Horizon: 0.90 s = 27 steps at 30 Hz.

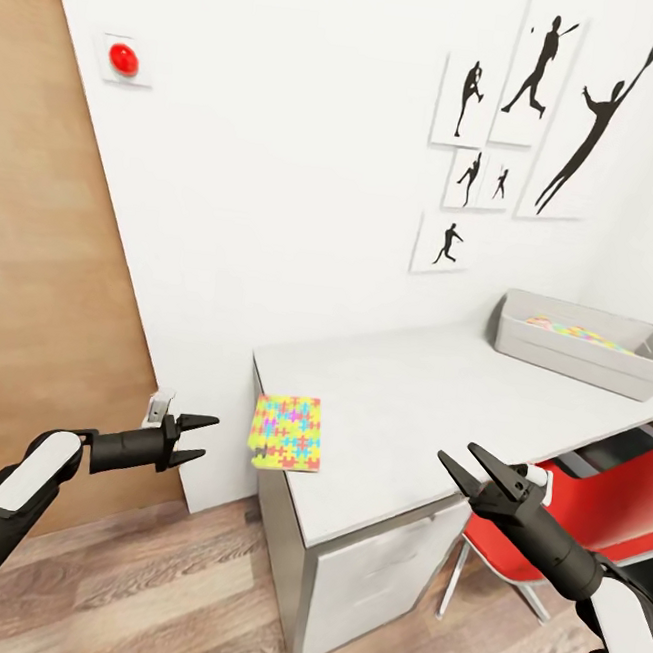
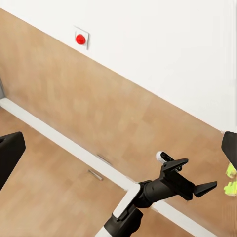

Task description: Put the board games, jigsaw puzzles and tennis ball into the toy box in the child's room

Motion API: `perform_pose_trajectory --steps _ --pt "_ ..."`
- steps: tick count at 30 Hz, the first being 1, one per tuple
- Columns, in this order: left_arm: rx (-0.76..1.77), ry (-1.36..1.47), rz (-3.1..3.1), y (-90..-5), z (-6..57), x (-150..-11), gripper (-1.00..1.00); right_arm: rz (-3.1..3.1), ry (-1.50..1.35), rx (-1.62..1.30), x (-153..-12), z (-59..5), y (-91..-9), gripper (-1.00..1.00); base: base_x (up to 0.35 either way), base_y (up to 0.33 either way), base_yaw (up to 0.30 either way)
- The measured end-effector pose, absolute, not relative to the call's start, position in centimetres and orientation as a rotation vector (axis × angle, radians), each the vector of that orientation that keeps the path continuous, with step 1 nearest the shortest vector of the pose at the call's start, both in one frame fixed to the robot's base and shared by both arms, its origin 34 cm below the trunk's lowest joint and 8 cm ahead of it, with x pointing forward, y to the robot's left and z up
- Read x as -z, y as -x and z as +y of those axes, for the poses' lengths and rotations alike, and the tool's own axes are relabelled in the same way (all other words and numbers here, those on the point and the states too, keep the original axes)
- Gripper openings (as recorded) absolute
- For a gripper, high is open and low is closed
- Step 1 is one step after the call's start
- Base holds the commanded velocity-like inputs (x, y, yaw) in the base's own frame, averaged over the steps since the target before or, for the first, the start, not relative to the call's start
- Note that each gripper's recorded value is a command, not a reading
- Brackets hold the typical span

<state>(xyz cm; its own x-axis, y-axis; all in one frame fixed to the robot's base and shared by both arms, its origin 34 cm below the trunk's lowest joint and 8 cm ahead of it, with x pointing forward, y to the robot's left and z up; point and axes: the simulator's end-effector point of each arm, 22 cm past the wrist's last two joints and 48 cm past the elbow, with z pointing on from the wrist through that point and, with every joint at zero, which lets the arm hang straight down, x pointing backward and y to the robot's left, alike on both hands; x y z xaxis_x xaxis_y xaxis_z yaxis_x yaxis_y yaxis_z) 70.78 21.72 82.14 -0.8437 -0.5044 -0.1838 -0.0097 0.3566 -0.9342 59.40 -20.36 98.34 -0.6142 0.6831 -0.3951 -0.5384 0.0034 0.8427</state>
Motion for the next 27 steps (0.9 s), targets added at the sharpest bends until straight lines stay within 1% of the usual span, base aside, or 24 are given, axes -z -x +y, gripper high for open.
perform_pose_trajectory --steps 11,15,19,27 --pt "1.497 0.446 2.177 -70.79 21.75 -82.32 1.00 1.388 -0.158 -1.753 -98.50 -20.31 -59.33 1.00 0.029 0.004 -0.033" --pt "1.497 0.445 2.176 -70.78 21.76 -82.35 1.00 1.388 -0.158 -1.753 -98.53 -20.30 -59.30 1.00 0.168 -0.005 -0.002" --pt "1.497 0.445 2.177 -70.77 21.75 -82.33 1.00 1.387 -0.158 -1.754 -98.54 -20.28 -59.31 1.00 0.206 -0.097 0.000" --pt "1.497 0.445 2.177 -70.80 21.75 -82.33 1.00 1.387 -0.159 -1.754 -98.52 -20.27 -59.33 1.00 0.050 -0.030 0.000"
